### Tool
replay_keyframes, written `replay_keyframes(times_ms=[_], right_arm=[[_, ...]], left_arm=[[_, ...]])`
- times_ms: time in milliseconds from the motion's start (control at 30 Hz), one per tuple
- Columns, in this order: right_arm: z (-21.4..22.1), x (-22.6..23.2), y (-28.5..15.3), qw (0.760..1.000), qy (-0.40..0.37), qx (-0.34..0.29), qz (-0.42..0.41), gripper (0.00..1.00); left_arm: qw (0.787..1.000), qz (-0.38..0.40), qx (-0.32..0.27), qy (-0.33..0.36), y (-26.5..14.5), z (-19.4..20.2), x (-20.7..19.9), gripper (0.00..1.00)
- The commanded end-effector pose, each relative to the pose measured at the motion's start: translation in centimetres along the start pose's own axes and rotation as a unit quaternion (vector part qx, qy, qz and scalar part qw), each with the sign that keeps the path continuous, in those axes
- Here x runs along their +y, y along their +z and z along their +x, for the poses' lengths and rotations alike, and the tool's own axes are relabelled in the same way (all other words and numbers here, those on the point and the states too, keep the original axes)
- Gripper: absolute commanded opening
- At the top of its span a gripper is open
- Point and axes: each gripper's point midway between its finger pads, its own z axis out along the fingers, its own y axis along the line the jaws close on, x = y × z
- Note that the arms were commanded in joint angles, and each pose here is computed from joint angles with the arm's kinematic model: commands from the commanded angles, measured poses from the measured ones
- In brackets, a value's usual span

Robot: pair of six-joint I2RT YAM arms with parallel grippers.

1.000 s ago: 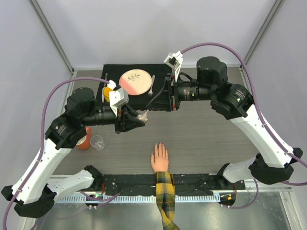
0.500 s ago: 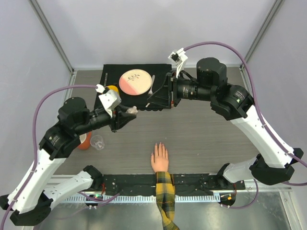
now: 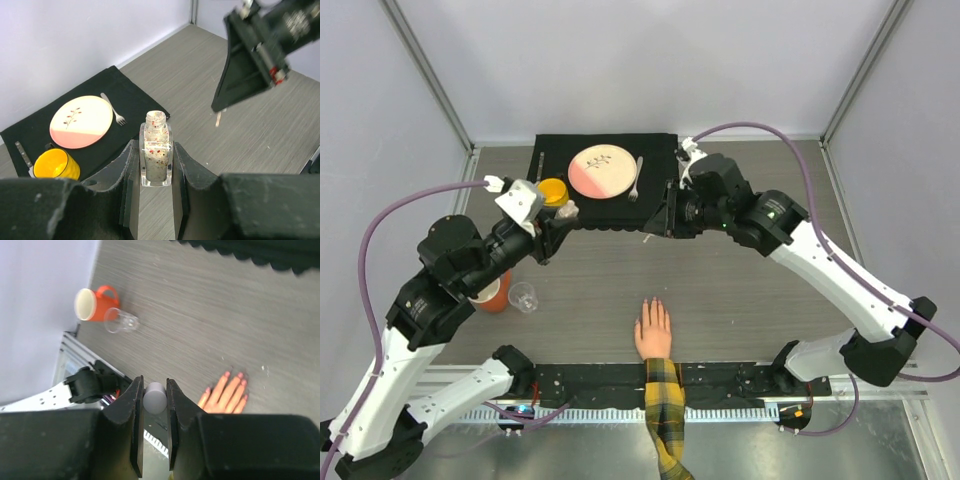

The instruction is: Paint the nails

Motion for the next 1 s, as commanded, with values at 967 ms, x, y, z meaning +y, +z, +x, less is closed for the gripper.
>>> replay_keyframes(times_ms=[967], right_arm=[[17.1, -7.0, 12.5, 0.969, -0.066, 0.216, 0.099, 0.01]], left_arm=[[0.991, -0.106, -0.014, -0.077, 3.1, 0.3, 3.3, 0.00]])
